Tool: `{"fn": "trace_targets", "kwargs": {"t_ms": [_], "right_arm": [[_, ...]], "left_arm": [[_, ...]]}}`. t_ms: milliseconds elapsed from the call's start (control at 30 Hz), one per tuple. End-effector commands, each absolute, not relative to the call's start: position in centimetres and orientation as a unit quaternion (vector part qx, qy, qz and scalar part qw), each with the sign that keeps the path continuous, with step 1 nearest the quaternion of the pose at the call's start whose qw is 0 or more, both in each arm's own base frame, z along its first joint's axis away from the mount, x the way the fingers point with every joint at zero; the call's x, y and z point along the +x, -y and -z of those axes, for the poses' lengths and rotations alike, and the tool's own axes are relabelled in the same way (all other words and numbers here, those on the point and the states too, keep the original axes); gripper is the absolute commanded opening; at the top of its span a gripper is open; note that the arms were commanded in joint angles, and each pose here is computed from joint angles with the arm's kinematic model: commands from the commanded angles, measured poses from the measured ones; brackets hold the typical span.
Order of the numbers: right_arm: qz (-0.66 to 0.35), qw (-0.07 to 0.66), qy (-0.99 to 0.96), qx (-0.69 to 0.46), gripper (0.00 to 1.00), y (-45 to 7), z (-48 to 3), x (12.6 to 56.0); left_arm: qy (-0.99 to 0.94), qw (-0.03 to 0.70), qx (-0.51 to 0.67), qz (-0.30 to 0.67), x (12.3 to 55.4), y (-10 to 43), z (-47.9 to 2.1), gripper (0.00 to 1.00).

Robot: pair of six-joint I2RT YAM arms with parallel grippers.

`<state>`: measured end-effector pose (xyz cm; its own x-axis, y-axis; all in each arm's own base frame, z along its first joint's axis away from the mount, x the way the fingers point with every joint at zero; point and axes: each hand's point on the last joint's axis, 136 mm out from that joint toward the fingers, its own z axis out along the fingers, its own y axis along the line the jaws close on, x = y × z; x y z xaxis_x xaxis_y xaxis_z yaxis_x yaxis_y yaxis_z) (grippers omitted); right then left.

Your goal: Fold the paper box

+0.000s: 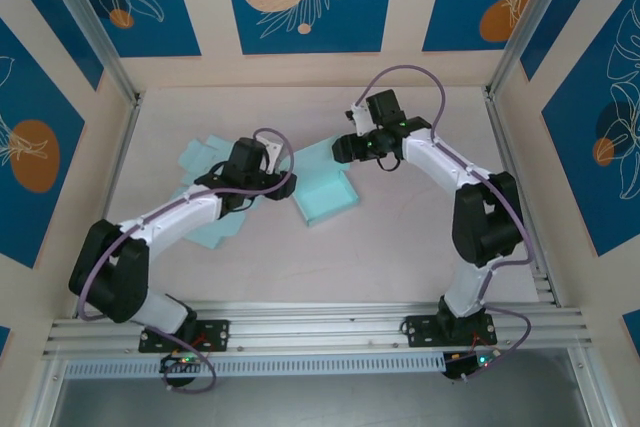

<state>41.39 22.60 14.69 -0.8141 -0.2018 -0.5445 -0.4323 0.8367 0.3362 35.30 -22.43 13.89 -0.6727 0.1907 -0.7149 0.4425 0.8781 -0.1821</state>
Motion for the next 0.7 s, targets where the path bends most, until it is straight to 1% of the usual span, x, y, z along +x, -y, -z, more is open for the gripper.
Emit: {"fn": "trace_targets", "kwargs": {"t_ms": [0, 67, 200, 300, 400, 433, 500, 533, 667], "right_arm": [[-0.236, 0.255, -0.919, -0.186, 0.62, -23.6, -14.8, 42.1], [-0.237, 0.252, -0.920, -0.185, 0.60, -23.8, -14.4, 42.2], [-0.240, 0.251, -0.920, -0.184, 0.52, -24.5, -13.9, 42.0], [-0.236, 0.253, -0.920, -0.182, 0.44, -24.9, -13.8, 41.9], [-0.222, 0.259, -0.923, -0.176, 0.32, -24.9, -13.5, 41.8], [-0.217, 0.261, -0.925, -0.173, 0.30, -24.9, -13.4, 41.8], [-0.204, 0.268, -0.926, -0.169, 0.24, -25.1, -13.5, 41.6], [-0.196, 0.272, -0.927, -0.167, 0.23, -25.1, -13.5, 41.6], [-0.157, 0.298, -0.930, -0.148, 0.15, -25.2, -13.7, 41.3]], "left_arm": [[-0.887, 0.385, 0.179, 0.181, 36.3, 23.5, -15.4, 0.54], [-0.889, 0.382, 0.177, 0.180, 36.3, 23.6, -15.1, 0.49], [-0.895, 0.372, 0.174, 0.175, 36.3, 23.8, -14.3, 0.38], [-0.899, 0.366, 0.174, 0.167, 36.4, 23.9, -13.7, 0.28], [-0.901, 0.363, 0.178, 0.158, 36.5, 24.1, -13.5, 0.20], [-0.901, 0.364, 0.178, 0.157, 36.6, 24.3, -13.5, 0.17], [-0.900, 0.367, 0.175, 0.155, 36.8, 24.5, -13.8, 0.14], [-0.901, 0.369, 0.171, 0.155, 37.0, 24.6, -13.9, 0.13], [-0.902, 0.377, 0.141, 0.156, 38.1, 25.1, -14.3, 0.10]]}}
